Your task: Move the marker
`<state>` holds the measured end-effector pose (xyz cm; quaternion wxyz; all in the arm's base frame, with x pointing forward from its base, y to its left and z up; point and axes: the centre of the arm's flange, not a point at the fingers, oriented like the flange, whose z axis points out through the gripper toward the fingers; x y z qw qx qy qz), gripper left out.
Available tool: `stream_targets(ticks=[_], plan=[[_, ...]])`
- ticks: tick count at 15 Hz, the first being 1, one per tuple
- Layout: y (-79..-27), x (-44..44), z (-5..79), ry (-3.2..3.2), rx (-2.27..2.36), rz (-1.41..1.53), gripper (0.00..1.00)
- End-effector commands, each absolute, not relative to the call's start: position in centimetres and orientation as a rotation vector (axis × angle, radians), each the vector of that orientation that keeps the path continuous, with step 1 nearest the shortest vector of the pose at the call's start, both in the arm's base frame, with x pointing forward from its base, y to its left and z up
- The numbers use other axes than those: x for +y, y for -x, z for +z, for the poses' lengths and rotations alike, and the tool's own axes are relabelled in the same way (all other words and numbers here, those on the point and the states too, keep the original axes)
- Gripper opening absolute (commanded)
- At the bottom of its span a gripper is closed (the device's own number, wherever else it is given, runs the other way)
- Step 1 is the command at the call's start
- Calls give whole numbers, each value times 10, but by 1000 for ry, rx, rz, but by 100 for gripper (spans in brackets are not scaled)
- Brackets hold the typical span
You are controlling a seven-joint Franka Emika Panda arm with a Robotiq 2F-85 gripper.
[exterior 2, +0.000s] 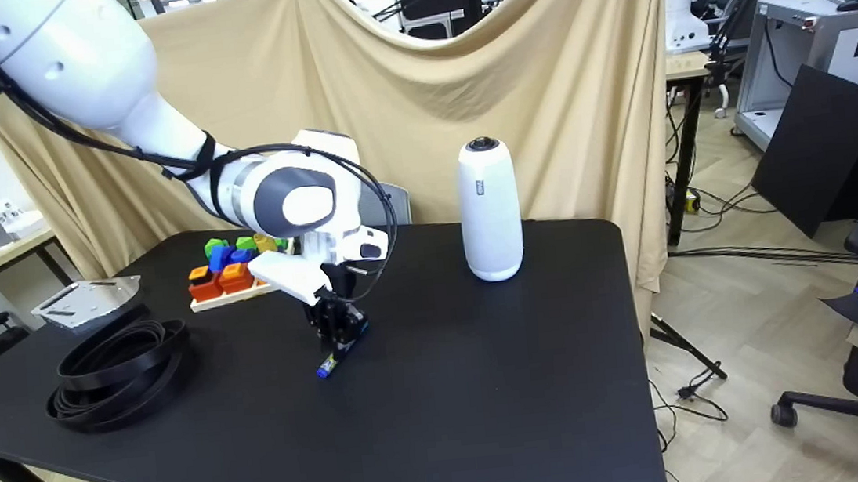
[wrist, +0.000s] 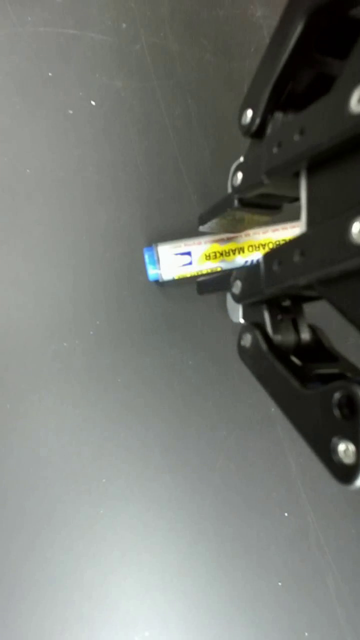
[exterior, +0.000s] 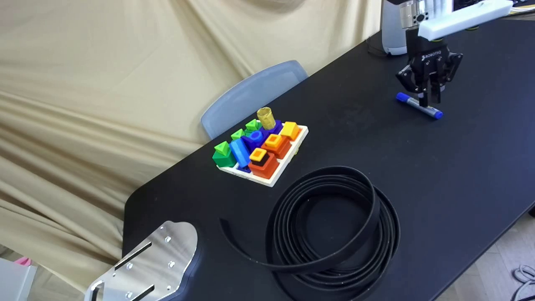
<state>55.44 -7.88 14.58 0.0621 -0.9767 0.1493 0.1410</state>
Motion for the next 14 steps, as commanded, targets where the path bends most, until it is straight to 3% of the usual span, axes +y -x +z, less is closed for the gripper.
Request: stream_targets(ticks=[1,7,14], plan=[[-560,-81,148,2929,483,441,62],[-561,-82,145,2925,479,448,98],[-560,-85,137,2931,423,456,100]])
